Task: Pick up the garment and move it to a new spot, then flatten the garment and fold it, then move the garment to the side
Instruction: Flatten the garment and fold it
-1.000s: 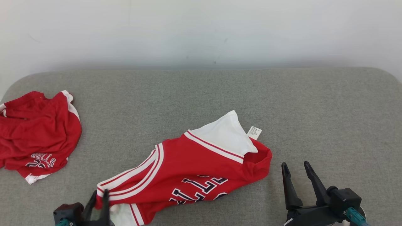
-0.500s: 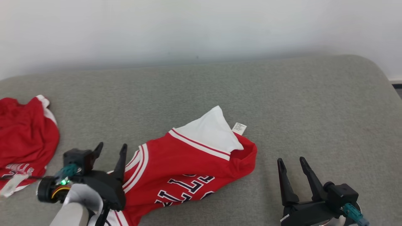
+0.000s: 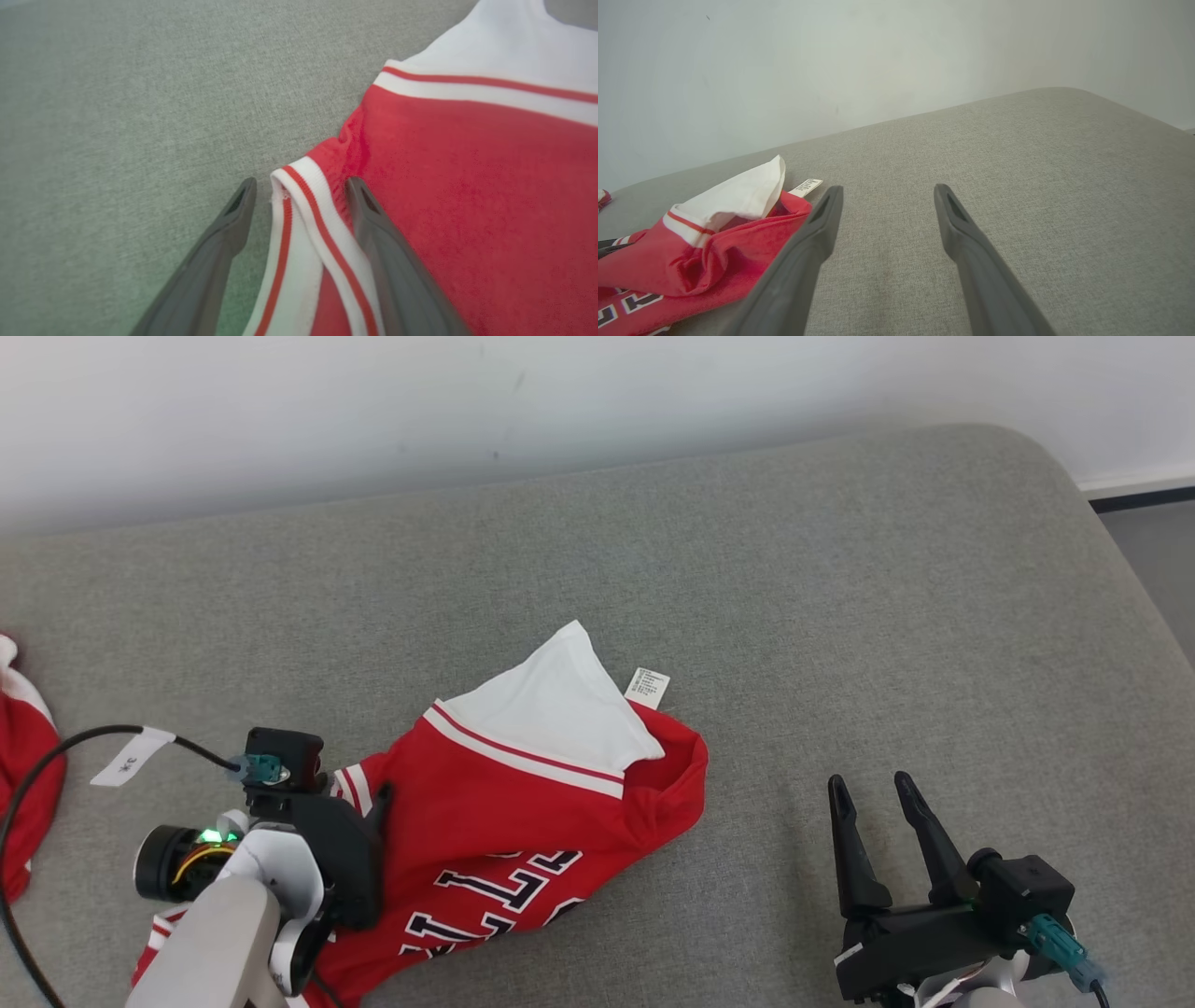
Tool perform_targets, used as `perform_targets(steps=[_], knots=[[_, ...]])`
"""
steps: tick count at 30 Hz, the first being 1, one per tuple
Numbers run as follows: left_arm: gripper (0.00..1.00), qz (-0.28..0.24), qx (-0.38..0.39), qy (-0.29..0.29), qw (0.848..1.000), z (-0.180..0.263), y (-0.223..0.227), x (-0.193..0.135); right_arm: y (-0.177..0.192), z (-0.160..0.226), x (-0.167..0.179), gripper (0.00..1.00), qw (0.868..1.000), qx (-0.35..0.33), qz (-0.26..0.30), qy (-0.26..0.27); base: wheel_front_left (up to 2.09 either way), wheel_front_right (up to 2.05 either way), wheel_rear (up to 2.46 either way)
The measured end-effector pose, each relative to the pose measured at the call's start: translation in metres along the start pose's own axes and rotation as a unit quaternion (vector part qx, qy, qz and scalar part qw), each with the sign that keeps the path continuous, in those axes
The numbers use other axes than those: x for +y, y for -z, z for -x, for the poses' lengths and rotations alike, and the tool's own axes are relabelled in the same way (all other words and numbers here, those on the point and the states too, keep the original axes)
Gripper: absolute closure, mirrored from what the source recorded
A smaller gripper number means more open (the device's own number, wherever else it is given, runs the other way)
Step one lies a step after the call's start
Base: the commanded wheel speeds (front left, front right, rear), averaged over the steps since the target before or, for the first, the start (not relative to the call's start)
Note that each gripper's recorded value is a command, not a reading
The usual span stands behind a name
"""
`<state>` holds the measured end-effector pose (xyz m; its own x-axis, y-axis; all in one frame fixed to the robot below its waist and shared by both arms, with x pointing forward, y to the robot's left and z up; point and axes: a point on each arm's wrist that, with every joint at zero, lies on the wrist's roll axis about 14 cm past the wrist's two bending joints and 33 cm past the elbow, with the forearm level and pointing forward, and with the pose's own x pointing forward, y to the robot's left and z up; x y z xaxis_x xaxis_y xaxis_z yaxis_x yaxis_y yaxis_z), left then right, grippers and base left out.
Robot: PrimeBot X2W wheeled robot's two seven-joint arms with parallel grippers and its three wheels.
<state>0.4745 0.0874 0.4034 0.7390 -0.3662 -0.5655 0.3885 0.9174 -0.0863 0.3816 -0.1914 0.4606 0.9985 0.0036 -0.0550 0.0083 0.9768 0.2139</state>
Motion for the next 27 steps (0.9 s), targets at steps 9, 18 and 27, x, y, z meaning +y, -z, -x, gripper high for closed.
perform_targets(steps=[9, 18, 27], knots=[[1.0, -0.02, -0.025, 0.018, 0.999, -0.009, -0.016, -0.011, 0.001, -0.001, -0.002, 0.0, 1.0, 0.002, -0.001, 0.003, 0.0, 0.0, 0.0], [1.0, -0.016, -0.167, -0.022, 0.986, 0.018, -0.108, 0.023, -0.009, -0.001, 0.005, 0.0, 1.0, -0.013, -0.002, -0.007, 0.0, 0.0, 0.0], [1.0, 0.005, -0.191, -0.103, 0.976, 0.042, -0.105, 0.089, -0.008, 0.002, 0.004, 0.0, 1.0, -0.012, -0.004, -0.005, 0.0, 0.0, 0.0]])
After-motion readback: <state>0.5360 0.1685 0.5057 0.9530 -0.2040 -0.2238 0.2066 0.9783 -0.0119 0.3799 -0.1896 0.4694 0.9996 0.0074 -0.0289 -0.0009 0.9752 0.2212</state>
